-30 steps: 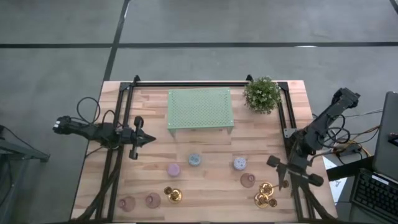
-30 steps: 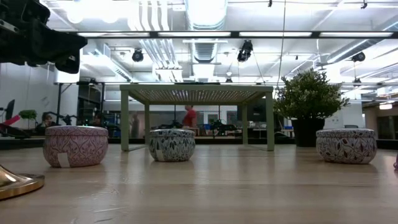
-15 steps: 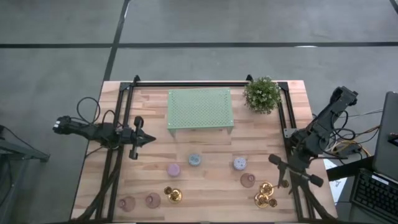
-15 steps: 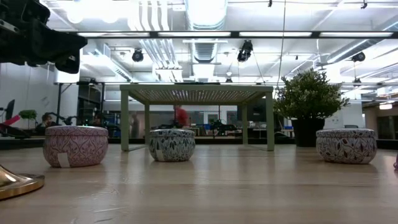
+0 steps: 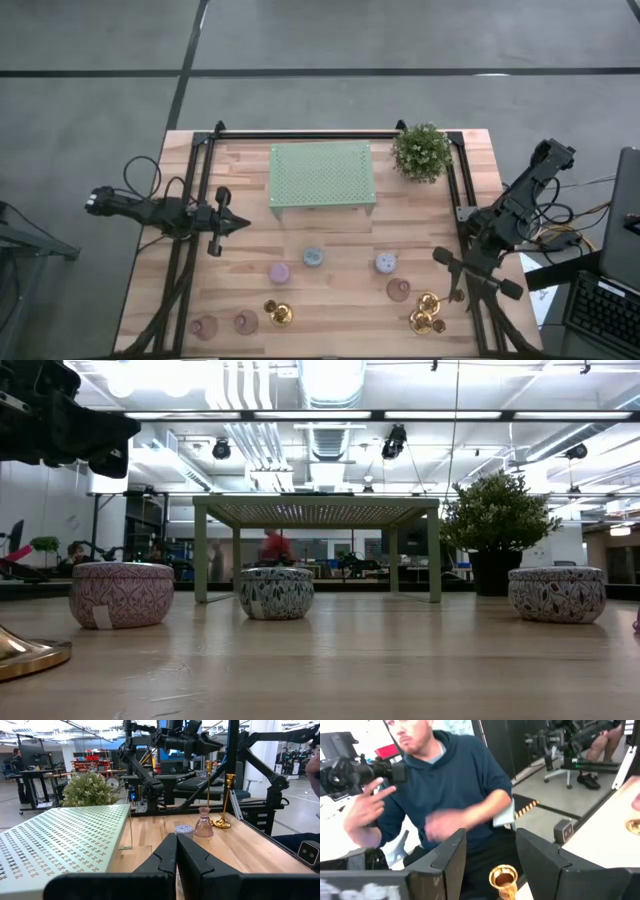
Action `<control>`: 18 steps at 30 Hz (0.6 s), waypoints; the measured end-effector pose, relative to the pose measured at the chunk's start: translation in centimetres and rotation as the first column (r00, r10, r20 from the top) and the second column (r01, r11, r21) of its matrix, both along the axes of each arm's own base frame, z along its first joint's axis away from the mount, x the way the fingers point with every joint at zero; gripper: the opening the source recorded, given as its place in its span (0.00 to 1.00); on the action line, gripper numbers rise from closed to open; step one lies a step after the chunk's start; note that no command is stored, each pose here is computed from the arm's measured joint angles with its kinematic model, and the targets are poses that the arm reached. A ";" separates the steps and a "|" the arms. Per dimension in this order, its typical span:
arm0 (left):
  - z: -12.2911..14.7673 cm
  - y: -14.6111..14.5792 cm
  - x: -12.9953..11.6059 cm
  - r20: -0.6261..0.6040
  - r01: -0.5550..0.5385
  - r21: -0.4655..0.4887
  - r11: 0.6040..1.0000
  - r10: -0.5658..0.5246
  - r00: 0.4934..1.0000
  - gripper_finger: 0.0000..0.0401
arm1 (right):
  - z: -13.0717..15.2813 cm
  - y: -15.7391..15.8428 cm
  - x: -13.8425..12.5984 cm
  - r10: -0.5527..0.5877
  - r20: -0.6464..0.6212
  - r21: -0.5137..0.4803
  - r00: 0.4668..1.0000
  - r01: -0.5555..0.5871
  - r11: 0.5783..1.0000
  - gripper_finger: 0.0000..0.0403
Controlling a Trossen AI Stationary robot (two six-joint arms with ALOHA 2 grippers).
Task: Pick & Place candle stick holders
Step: Put the top right gold candle holder on the shelf
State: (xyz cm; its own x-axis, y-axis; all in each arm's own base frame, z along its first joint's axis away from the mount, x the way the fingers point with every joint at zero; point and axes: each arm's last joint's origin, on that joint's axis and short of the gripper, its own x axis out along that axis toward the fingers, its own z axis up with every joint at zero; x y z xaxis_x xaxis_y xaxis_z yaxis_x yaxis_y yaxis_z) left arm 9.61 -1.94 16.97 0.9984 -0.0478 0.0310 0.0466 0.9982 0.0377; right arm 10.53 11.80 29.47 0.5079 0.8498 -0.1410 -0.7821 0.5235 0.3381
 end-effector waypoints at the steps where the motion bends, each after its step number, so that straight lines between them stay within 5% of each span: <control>1: 0.0 0.0 0.0 0.000 0.000 0.000 1.000 0.000 1.000 0.04 | -0.1 0.0 0.1 -0.018 -0.004 -0.002 1.000 0.018 1.000 0.42; 11: 0.0 0.0 0.0 0.000 0.000 0.000 1.000 0.000 1.000 0.04 | -0.6 -0.6 0.7 -0.321 0.042 -0.061 0.946 0.323 0.945 0.48; 18: 0.0 0.0 0.0 0.000 0.000 0.000 1.000 0.000 1.000 0.04 | -0.5 -1.0 0.1 -0.318 0.081 -0.087 0.945 0.324 0.942 0.61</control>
State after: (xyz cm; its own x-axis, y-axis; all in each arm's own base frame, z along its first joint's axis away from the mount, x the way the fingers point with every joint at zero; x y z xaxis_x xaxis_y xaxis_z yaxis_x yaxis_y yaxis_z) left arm 9.61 -1.94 16.96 0.9984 -0.0479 0.0307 0.0467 0.9982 0.0378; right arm 10.60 10.84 28.98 0.7621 0.6240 -0.1727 -0.5856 0.7781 0.2272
